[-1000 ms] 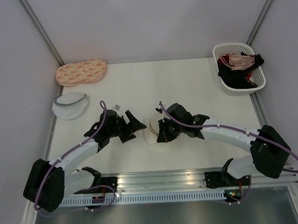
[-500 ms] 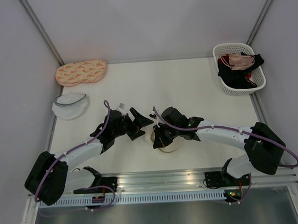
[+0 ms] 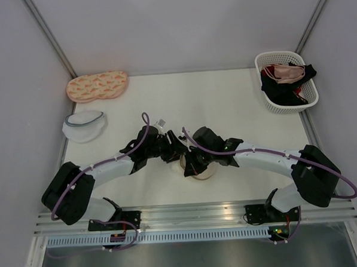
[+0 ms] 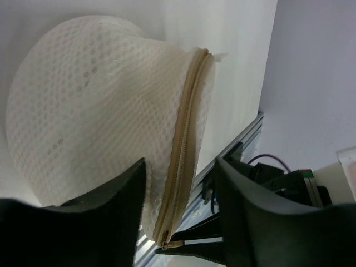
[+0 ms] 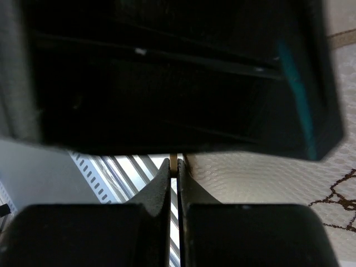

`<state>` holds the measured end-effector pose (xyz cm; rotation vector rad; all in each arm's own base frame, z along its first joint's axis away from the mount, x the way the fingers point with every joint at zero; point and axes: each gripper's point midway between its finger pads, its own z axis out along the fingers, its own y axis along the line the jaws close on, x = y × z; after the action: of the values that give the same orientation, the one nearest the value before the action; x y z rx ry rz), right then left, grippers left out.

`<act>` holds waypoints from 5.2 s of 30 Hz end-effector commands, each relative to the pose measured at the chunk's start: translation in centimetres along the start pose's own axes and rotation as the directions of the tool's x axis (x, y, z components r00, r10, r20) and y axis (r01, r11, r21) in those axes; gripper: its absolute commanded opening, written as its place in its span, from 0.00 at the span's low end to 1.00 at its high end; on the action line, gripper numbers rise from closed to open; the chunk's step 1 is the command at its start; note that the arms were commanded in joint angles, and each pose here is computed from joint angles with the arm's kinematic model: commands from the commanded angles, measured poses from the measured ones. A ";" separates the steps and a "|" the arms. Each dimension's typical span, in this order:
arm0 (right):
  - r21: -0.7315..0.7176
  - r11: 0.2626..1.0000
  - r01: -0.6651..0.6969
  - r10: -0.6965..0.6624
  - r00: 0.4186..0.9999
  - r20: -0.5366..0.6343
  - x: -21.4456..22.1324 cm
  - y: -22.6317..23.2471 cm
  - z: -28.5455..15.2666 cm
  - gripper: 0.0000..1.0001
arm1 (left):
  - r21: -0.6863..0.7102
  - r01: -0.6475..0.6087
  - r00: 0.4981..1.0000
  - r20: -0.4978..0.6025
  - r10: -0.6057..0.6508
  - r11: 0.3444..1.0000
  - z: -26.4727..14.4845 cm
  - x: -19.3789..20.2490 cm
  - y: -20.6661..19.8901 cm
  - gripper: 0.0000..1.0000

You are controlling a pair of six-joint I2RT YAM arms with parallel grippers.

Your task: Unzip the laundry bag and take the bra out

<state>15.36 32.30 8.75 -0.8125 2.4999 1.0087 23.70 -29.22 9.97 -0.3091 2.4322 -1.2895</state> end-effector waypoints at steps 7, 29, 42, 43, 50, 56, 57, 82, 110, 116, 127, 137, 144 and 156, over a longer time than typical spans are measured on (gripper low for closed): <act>0.012 0.999 0.030 -0.030 0.999 0.031 -1.5 0.5 -0.4 0.00 | 0.040 -0.227 0.974 -0.013 0.228 0.973 0.3 -0.5 -2.8 0.02; 0.525 0.851 0.014 0.109 0.973 -0.203 5.9 -9.9 -2.9 0.00 | -0.157 -0.271 0.962 -0.007 0.274 0.950 0.5 -7.0 3.4 0.02; 0.709 0.703 -0.051 0.095 0.995 -0.023 0.1 -13.5 -4.5 0.00 | -0.138 -0.388 0.922 -0.074 0.381 0.911 1.9 -8.5 2.5 0.74; 0.692 0.720 -0.057 0.086 0.996 -0.008 -0.2 -13.0 -4.6 0.01 | -0.160 -0.360 0.933 -0.040 0.359 0.919 1.4 -8.8 2.2 0.80; 0.498 0.866 -0.052 0.039 0.999 0.037 -1.6 -8.9 -3.7 0.00 | -0.316 -0.101 0.944 0.268 0.190 0.944 -6.7 -9.3 2.5 0.87; 0.235 0.972 -0.007 0.000 1.000 0.031 -2.0 -4.1 -2.5 0.00 | -0.129 0.008 0.952 0.305 0.032 0.992 -10.6 -4.7 1.1 0.99; 0.196 0.981 0.001 -0.006 1.000 0.027 -2.0 -3.5 -2.2 0.00 | -0.110 0.026 0.959 0.284 0.007 0.994 -10.6 -3.9 1.2 0.99; -0.043 0.996 0.081 -0.083 0.995 -0.050 -0.7 1.9 2.3 0.01 | -0.001 0.095 0.982 0.161 -0.093 0.996 -4.8 -1.6 1.2 0.83; 0.672 0.740 0.023 0.059 0.993 -0.099 1.5 -10.5 -2.2 0.00 | -0.092 0.008 0.992 0.128 0.004 0.996 -3.3 -1.5 3.8 0.02; 0.735 0.677 0.021 0.053 0.996 -0.077 1.1 -11.7 -3.1 0.00 | -0.095 -0.009 0.992 0.122 0.021 0.995 -3.6 -1.3 3.7 0.77; 0.805 0.593 -0.030 0.057 0.998 -0.005 0.6 -13.7 -7.1 0.01 | -0.157 0.012 0.925 0.376 0.049 0.988 -10.6 -3.5 3.1 0.99; 0.812 0.583 -0.031 0.094 0.995 -0.029 1.6 -14.4 -7.3 0.40 | -0.131 -0.043 0.925 0.370 0.089 0.990 -12.0 -2.6 2.6 1.00; 0.853 0.510 -0.111 0.097 0.993 0.071 0.6 -13.6 -11.4 0.77 | -0.170 -0.073 0.925 0.356 0.130 0.983 -10.8 -3.6 2.5 0.99; 0.476 0.870 -0.126 -0.001 0.966 0.257 -7.4 -3.6 -9.2 0.74 | -0.188 -0.049 0.942 0.318 0.108 0.981 -9.0 -3.2 3.9 0.99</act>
<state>22.14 22.73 15.54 -0.3513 2.4469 0.2346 21.90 -18.51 10.81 -0.4826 2.2997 -0.8748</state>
